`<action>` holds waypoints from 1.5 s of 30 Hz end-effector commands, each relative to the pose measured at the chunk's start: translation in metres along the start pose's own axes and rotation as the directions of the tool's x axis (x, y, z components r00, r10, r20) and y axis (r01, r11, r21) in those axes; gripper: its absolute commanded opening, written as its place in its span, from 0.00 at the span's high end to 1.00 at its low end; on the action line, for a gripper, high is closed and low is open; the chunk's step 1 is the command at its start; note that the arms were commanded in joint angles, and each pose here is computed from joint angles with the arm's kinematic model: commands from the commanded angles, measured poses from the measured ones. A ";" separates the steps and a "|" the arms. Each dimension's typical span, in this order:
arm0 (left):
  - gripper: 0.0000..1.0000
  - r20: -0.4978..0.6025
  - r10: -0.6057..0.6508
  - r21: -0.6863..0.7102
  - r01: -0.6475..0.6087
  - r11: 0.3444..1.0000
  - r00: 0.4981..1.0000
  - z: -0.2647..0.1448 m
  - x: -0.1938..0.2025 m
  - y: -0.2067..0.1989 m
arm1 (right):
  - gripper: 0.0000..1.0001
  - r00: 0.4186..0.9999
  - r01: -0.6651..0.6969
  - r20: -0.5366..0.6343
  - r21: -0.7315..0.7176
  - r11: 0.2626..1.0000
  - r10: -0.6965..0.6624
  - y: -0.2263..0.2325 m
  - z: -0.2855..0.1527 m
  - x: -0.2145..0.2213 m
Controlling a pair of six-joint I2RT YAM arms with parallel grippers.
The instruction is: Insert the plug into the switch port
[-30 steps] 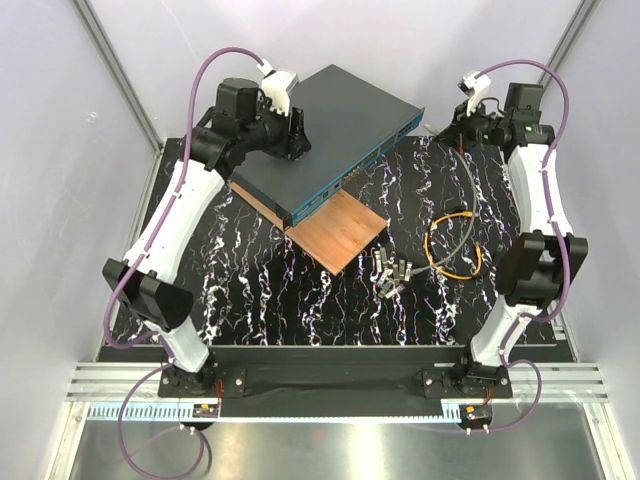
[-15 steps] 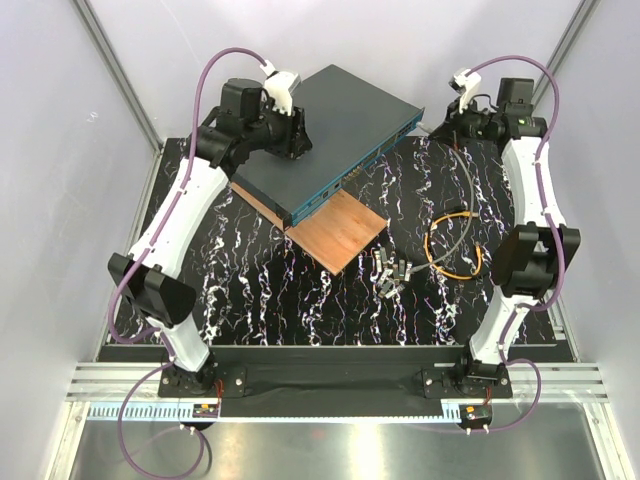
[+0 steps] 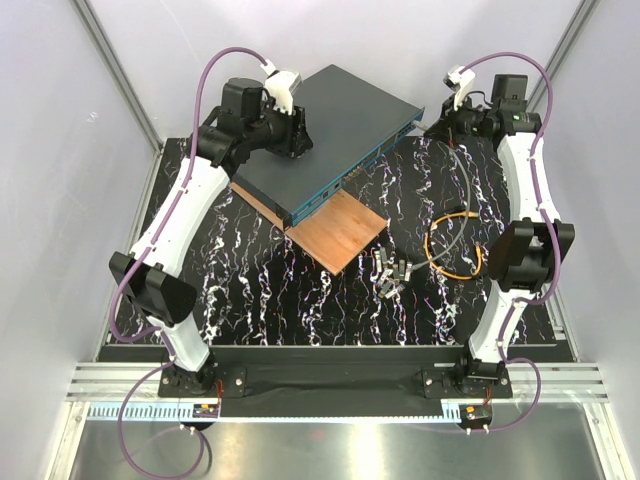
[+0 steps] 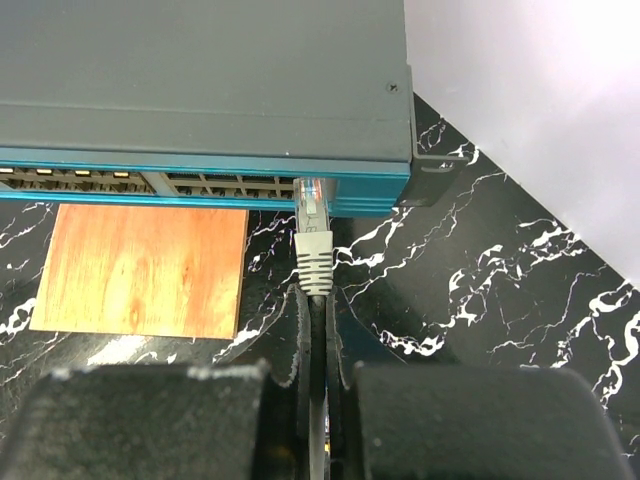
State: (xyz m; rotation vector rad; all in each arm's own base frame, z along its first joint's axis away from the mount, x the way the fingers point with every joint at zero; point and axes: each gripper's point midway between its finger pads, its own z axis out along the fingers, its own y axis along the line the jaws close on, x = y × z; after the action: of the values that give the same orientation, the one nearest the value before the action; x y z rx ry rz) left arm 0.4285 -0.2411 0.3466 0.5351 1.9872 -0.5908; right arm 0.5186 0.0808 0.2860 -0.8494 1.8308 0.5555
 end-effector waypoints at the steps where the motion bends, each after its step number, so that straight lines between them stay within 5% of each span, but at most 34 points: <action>1: 0.52 0.026 -0.005 0.023 0.005 1.000 1.000 0.002 -0.010 -0.003 | 1.00 0.998 0.055 0.044 -0.011 0.998 -0.054 0.004 -0.002 -0.024; 27: 0.52 0.035 -0.017 0.034 0.016 0.999 0.999 0.006 -0.014 0.000 | 1.00 1.000 0.019 -0.002 -0.049 0.999 -0.019 0.018 0.013 -0.001; 45: 0.53 0.027 -0.029 0.046 0.028 0.999 0.999 0.010 -0.012 -0.002 | 1.00 0.995 0.095 0.037 -0.003 0.995 -0.095 0.011 0.001 -0.033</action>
State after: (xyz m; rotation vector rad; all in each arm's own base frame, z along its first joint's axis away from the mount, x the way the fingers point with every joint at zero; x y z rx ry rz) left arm 0.4368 -0.2468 0.3458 0.5278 1.9791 -0.6291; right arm 0.5167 0.0848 0.2829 -0.8633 1.8547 0.5423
